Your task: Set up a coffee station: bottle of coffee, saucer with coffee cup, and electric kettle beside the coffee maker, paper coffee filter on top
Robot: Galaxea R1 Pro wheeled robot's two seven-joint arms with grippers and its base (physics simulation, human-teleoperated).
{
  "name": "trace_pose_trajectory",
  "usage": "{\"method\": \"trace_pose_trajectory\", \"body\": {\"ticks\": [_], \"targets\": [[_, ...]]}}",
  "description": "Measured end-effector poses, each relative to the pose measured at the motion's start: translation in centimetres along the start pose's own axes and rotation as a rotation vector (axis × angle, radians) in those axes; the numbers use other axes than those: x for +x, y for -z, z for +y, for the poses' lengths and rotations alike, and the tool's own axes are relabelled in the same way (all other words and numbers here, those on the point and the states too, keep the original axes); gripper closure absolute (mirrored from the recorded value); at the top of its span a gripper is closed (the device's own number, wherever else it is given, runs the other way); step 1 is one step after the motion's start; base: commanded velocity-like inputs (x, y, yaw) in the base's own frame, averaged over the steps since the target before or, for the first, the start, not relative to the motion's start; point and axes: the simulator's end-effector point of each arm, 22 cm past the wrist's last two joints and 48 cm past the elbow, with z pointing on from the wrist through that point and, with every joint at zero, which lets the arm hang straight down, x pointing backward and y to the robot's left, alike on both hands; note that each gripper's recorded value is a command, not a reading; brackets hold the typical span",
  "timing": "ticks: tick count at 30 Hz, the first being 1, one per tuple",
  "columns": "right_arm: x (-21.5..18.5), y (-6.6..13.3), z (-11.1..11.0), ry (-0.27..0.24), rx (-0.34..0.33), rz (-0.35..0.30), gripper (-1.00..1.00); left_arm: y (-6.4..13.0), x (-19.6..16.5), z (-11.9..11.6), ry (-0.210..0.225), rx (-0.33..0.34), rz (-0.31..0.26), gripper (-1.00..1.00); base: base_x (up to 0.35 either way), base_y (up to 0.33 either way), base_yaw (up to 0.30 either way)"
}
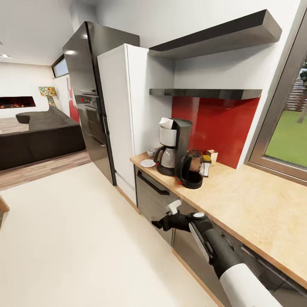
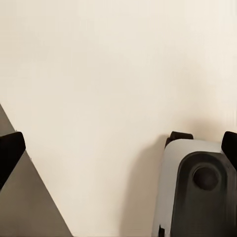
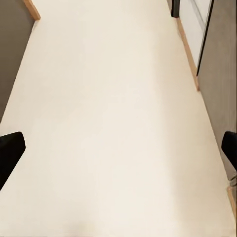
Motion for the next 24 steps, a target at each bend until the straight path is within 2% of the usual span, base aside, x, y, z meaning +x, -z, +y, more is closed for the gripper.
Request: {"method": "trace_pose_trajectory", "body": {"ticks": [4,7,9,12,16,18,24], "targets": [[7.7,-2.0,0.0,-0.055,-0.015,0.155,-1.00,-0.1,-0.4,-0.2,0.001,0.003,-0.005,-1.00,-0.002,0.004,0.000],[13.7,-2.8,0.0,-0.081,-0.023,0.238,-1.00,-0.2,-0.4,-0.4,0.002,0.005,-0.005,-1.00,0.000,0.001,0.000],[17.6,-3.1,0.0,-0.089,-0.027,0.267,-1.00,-0.2,-0.4,-0.5,0.002,0.006,-0.006,-1.00,0.000,0.000,0.000],[24.5,-2.4,0.3,-0.124,-0.028,0.346,-1.00,-0.2,-0.4,-0.7,-0.007,0.011,-0.005,-1.00,0.000,0.000,0.000],[31.1,-0.6,0.4,-0.164,-0.002,0.438,-1.00,-0.2,-0.4,-0.9,-0.019,0.017,-0.004,-1.00,0.000,0.000,0.000],[32.8,0.0,-0.3,-0.164,0.038,0.454,-1.00,-0.2,-0.4,-0.9,-0.021,0.018,-0.004,-1.00,0.000,0.000,0.000],[41.6,4.0,-1.4,-0.159,0.247,0.568,-1.00,-0.2,-0.1,-1.1,-0.019,0.018,0.004,-1.00,0.000,0.000,0.000]]}}
